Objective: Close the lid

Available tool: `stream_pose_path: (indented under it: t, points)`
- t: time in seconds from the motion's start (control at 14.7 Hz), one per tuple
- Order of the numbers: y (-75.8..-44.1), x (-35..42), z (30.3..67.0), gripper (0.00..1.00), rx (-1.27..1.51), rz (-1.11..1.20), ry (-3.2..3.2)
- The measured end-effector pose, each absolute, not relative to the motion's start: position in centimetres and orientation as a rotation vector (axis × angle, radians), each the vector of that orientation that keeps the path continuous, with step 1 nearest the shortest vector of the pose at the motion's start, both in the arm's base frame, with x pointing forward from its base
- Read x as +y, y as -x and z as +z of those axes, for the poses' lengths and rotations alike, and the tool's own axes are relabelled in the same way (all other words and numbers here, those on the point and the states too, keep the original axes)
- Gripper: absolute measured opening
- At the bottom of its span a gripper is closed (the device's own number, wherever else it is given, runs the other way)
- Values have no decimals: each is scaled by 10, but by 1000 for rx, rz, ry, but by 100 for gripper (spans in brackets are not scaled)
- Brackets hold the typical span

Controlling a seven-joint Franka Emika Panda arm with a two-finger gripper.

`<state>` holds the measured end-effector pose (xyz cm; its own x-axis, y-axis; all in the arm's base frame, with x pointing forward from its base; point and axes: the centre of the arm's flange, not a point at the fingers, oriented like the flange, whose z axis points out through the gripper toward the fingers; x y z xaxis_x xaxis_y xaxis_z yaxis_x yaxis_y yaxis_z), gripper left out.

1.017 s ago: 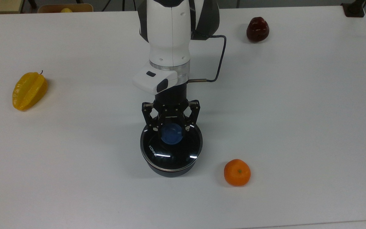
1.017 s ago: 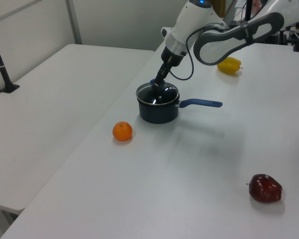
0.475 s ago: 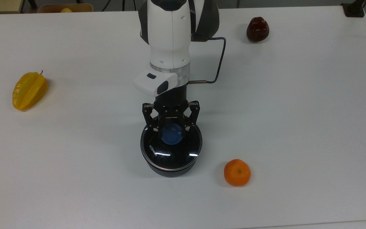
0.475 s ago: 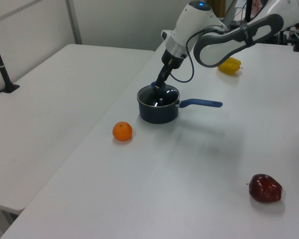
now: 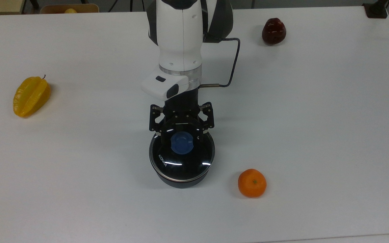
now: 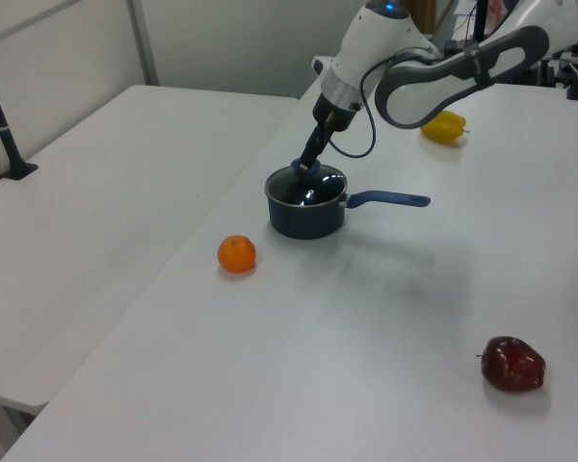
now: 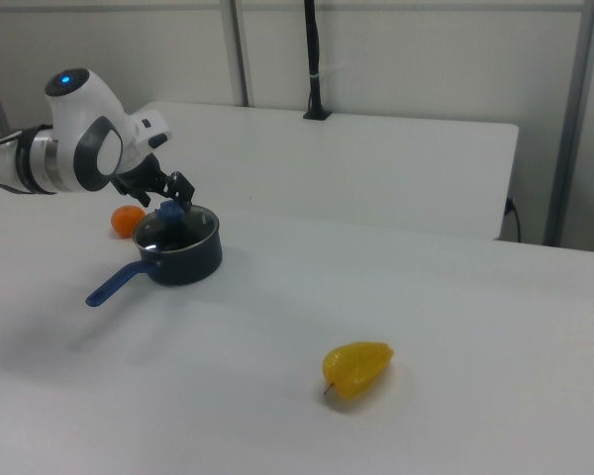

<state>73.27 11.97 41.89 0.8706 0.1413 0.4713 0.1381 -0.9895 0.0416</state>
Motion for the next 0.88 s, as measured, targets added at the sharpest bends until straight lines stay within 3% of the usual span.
stream_pose_path:
  t: [0.27,0.54,0.88]
  points:
    - [-709,112,462,100,164,610,-3041]
    - [-650,99,528,100,107,320,-3030]
    - [-589,83,571,100,33,80,-3004]
